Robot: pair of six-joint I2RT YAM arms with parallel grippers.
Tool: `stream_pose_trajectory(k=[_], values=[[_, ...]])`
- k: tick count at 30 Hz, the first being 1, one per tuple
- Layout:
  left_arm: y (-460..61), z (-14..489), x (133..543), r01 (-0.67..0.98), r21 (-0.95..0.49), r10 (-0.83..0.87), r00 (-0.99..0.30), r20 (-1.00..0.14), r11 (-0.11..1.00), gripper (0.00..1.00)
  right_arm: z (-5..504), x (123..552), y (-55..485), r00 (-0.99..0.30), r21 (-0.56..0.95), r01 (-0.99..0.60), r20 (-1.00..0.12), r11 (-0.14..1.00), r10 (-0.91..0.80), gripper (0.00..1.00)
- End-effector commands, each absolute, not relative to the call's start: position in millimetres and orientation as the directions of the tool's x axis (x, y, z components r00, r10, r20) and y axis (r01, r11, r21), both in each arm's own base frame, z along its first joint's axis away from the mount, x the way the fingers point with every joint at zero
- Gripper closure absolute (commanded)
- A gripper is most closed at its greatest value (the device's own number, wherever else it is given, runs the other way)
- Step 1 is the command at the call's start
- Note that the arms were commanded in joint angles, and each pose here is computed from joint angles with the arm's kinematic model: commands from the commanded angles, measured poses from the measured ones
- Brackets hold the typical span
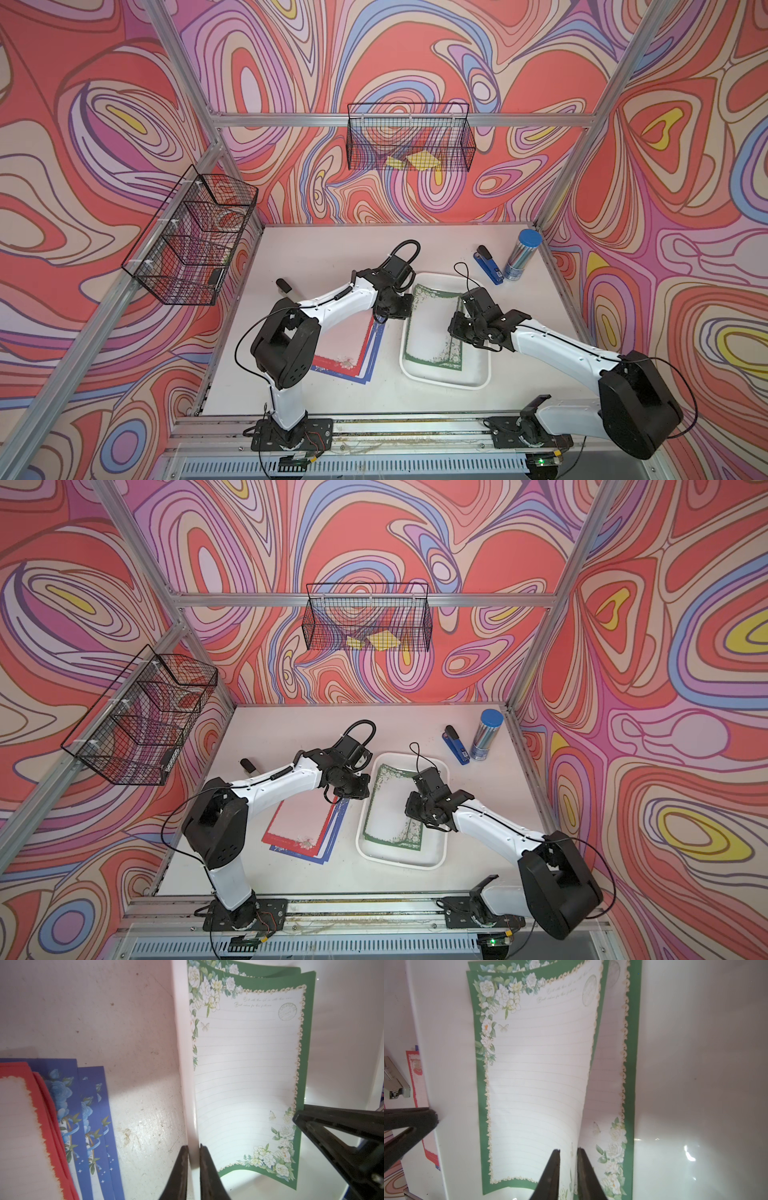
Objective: Take out the stationery paper from the storage box
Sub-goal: Pick up the stationery paper from the storage box.
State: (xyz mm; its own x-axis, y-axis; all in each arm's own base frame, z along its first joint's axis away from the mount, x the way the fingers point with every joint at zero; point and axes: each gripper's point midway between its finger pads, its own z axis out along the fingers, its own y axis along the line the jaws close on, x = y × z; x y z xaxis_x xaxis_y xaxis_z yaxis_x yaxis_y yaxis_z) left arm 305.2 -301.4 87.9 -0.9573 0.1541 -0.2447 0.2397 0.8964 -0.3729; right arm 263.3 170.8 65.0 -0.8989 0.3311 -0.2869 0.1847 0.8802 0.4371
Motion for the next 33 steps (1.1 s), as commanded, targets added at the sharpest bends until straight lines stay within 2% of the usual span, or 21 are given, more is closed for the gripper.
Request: stream_pose_trajectory(k=[1,12,16,23,29,31,33], values=[[-297.3,70.0,301.7,0.213,-0.357,0.15,-0.969,-0.196,0.91,0.85,57.4,264.8,175.2,-0.895,0.476,0.202,-0.264,0.856,0.358,0.81],[-297.7,68.9,301.0,0.21,-0.361,0.148,-0.97,-0.192,0.909,0.85,43.0,265.2,171.6,-0.873,0.517,0.241,-0.254,0.821,0.417,0.79],[-295.9,68.9,300.8,0.208,-0.355,0.146,-0.97,-0.194,0.911,0.85,48.7,268.1,172.4,-0.854,0.553,0.231,-0.279,0.801,0.439,0.84],[-296.4,64.1,299.9,0.201,-0.358,0.142,-0.972,-0.185,0.912,0.85,59.8,272.4,161.5,-0.806,0.564,0.233,-0.344,0.792,0.482,1.0],[-297.2,62.9,300.0,0.201,-0.359,0.143,-0.973,-0.181,0.911,0.85,65.2,273.6,164.6,-0.798,0.594,0.206,-0.358,0.778,0.485,1.0],[-297.7,62.6,299.8,0.2,-0.362,0.143,-0.973,-0.179,0.911,0.85,65.9,274.3,167.6,-0.802,0.605,0.196,-0.354,0.772,0.481,0.91],[-298.1,62.9,300.0,0.198,-0.363,0.14,-0.974,-0.18,0.91,0.85,66.0,275.0,170.3,-0.805,0.613,0.188,-0.352,0.768,0.478,0.86]])
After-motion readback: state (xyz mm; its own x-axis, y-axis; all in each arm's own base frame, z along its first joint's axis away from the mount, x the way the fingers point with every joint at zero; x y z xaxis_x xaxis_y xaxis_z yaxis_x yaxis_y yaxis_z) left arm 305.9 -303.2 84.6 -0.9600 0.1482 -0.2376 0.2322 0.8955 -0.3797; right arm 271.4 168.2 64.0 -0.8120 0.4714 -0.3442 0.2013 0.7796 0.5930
